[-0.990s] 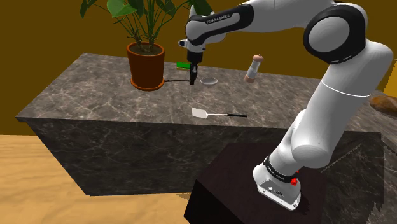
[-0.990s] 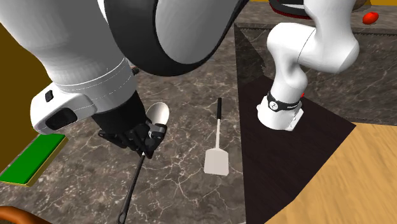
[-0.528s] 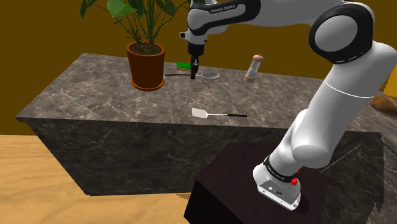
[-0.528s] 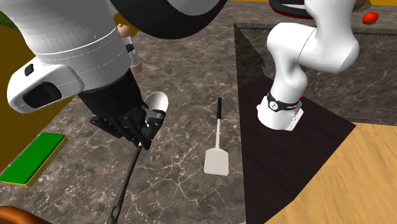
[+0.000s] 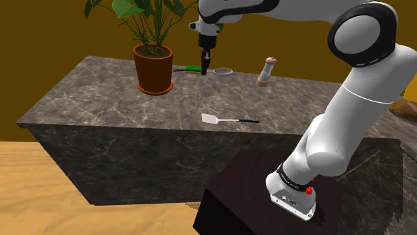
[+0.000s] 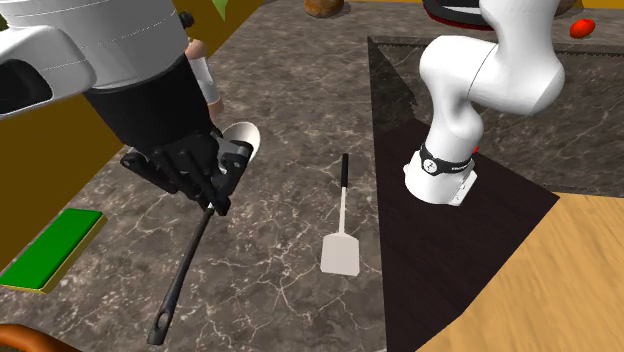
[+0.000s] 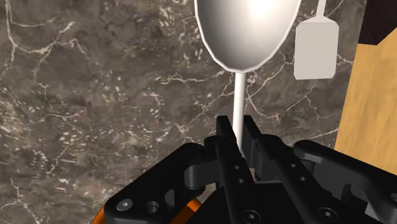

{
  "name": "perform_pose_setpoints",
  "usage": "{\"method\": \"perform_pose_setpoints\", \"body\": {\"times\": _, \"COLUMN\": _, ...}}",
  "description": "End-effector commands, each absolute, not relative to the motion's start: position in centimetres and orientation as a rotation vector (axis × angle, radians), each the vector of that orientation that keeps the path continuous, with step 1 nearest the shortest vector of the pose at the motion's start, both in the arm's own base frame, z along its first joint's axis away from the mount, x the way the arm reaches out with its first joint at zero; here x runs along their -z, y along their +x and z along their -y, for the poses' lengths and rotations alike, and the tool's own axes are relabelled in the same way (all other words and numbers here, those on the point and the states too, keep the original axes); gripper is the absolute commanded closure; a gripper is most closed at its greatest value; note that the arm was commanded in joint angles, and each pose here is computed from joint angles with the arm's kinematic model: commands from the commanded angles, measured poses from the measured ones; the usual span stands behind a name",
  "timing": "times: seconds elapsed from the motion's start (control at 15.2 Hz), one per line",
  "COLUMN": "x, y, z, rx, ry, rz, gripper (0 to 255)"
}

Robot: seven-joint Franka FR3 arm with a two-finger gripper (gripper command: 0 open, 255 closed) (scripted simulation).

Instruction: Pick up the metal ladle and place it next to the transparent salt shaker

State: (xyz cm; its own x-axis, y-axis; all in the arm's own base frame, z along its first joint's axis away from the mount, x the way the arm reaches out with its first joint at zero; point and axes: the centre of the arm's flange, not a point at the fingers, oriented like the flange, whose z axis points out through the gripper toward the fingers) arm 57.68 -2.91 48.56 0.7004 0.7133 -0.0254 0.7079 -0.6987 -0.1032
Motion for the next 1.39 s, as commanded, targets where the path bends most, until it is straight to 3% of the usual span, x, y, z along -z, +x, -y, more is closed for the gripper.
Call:
{"method": "perform_pose_setpoints", "body": {"times": 0.0, "x": -49.6, "y": 57.7, "z": 2.9, "rx": -0.098, "ry": -2.817, "rz": 1.180, "gripper": 255}}
{"method": "perform_pose_setpoints", "body": {"times": 1.32, "x": -59.9, "y": 57.7, "z": 2.9, "rx": -0.098, "ry": -2.817, "rz": 1.180, "gripper": 255}}
